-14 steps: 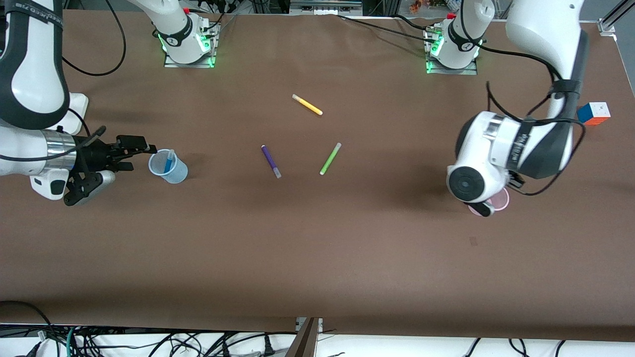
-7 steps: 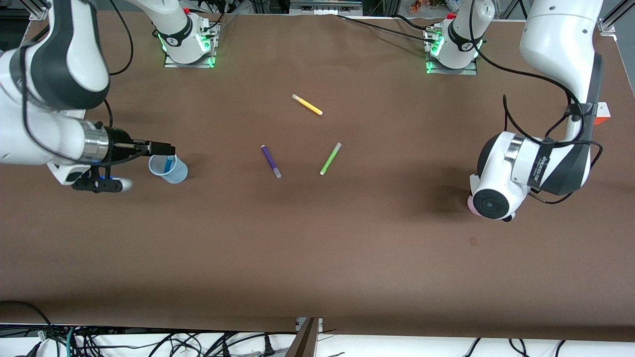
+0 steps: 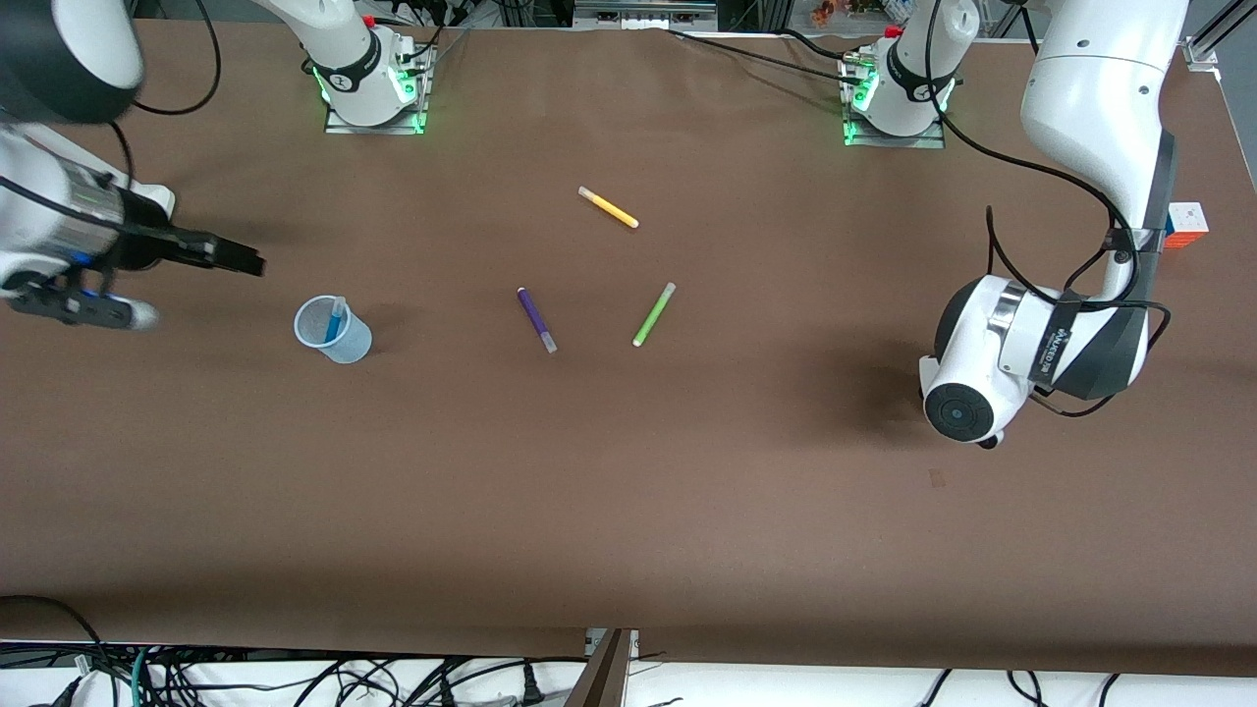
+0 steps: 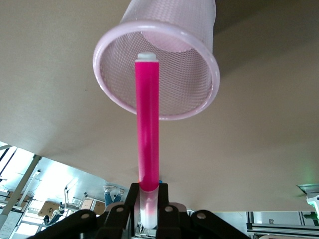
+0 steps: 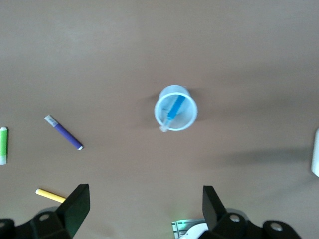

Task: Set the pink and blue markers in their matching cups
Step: 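Drop the blue marker into the blue cup while the left gripper carries pink, then release the pink marker into the pink cup with the left gripper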

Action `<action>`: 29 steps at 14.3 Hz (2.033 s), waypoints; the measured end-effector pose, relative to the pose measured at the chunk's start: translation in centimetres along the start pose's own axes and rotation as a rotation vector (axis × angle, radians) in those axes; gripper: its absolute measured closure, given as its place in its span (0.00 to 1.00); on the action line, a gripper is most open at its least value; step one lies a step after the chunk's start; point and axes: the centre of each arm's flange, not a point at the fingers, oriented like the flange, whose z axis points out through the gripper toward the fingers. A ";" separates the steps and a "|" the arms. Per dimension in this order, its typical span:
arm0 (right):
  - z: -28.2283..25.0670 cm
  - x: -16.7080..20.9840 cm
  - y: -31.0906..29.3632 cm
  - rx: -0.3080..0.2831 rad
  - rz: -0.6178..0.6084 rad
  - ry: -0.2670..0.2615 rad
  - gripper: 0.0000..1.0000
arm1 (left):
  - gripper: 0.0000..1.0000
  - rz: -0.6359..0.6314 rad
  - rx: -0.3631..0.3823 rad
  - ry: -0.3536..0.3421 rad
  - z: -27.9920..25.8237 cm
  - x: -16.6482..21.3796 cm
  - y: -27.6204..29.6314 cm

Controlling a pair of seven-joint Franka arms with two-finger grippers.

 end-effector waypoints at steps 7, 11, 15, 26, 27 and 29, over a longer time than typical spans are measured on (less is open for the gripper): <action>-3.9 -3.9 3.0 -0.083 0.004 0.086 0.00 | 0.59 -0.009 0.000 0.003 0.6 0.9 0.2; -3.8 -4.6 0.7 -0.092 -0.046 0.088 0.00 | 0.19 -0.018 0.002 0.021 -0.3 0.7 0.2; -3.8 -4.9 -0.6 -0.096 -0.076 0.089 0.00 | 0.00 -0.103 -0.061 0.172 -6.0 -2.7 -1.6; -4.0 -4.7 -0.4 -0.095 -0.080 0.094 0.00 | 0.00 -0.450 -0.304 0.658 -20.7 -23.8 -5.4; -4.1 -4.7 -0.5 -0.094 -0.080 0.097 0.00 | 0.00 -0.477 -0.336 0.681 -20.0 -24.9 -6.2; -4.2 -4.7 -0.4 -0.093 -0.080 0.100 0.00 | 0.00 -0.544 -0.388 0.787 -17.7 -25.8 -7.7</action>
